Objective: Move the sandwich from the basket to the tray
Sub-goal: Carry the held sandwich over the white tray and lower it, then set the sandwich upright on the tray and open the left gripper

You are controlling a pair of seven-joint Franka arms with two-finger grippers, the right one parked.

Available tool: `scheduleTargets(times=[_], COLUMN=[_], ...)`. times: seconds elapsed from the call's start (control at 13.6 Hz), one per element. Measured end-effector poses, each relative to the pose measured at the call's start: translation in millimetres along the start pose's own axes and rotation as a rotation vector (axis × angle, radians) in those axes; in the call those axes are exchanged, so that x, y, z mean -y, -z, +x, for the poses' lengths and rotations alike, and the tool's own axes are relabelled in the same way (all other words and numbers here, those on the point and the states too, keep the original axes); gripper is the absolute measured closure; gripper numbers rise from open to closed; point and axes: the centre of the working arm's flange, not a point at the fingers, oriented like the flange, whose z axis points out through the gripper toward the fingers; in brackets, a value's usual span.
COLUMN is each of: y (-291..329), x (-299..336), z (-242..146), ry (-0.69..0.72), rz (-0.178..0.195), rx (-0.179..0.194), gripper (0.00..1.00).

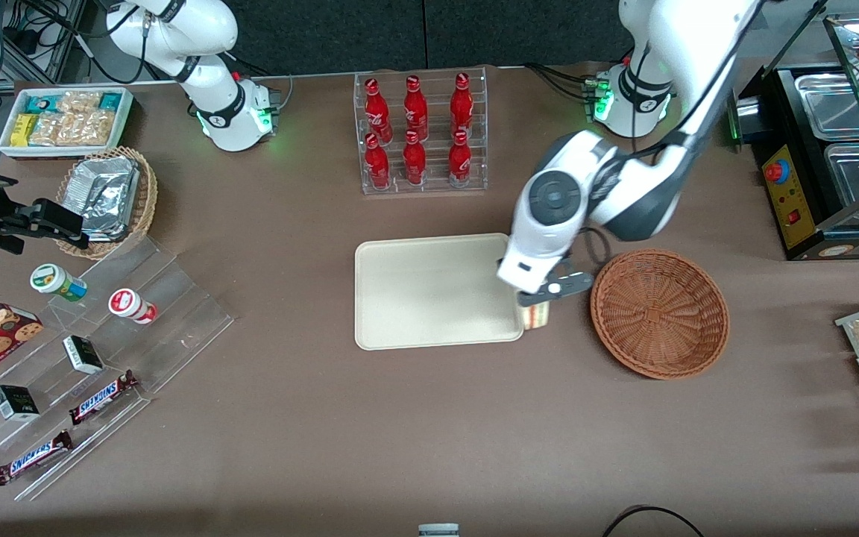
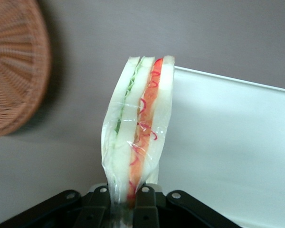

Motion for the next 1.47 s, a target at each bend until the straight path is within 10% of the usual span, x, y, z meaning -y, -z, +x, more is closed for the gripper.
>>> scheduleTargets(times=[0.73, 1.47], y=[-45, -88], x=[-111, -129], z=[-46, -45], ry=[-0.147, -0.126], rz=[0.021, 0.07], rx=[-0.057, 0.005], gripper=[0.85, 0.85])
